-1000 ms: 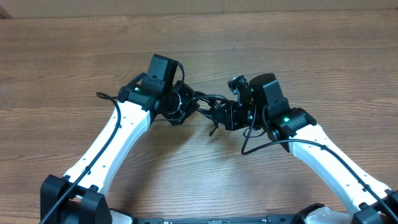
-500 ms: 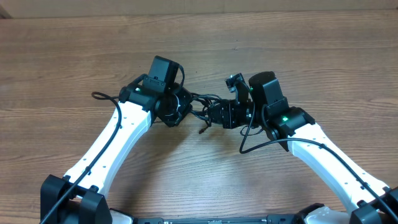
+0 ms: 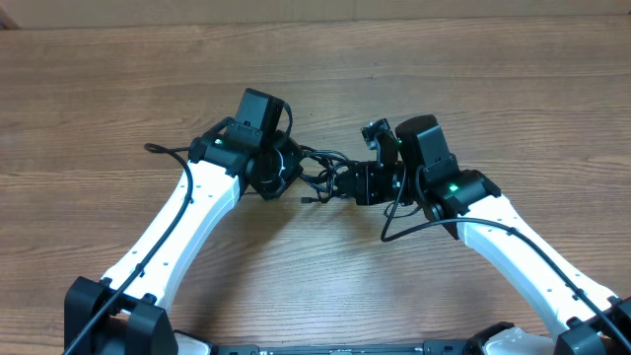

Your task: Untangle cables

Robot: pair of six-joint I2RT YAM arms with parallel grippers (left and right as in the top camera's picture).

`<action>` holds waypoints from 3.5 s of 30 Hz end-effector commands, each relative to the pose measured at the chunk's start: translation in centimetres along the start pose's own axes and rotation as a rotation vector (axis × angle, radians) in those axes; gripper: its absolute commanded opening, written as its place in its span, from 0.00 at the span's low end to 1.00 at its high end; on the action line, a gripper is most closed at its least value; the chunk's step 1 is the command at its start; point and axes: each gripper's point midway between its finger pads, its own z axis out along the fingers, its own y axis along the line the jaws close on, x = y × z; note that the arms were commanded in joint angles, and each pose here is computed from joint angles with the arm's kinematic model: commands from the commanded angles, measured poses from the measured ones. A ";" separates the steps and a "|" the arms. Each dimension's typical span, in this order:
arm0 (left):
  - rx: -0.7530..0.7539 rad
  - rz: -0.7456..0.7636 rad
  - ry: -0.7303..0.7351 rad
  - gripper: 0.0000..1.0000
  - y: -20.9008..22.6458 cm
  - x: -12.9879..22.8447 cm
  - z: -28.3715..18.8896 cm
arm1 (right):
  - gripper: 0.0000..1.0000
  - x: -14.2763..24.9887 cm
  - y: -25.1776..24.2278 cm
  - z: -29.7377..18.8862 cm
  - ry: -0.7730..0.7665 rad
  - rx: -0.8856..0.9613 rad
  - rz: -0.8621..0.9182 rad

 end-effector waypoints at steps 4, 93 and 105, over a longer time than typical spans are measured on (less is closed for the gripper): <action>0.067 0.031 0.000 0.04 -1.7 -0.2 -1.1 | 0.04 -1.1 -1.3 -0.7 -0.044 0.094 0.007; 0.214 0.110 0.167 0.04 -4.7 2.8 -1.7 | 0.26 -0.7 -0.2 -0.6 -0.015 0.029 -0.099; 0.212 0.111 0.162 0.04 -4.6 2.8 -1.7 | 0.04 -0.7 -0.3 -0.6 -0.017 0.036 -0.099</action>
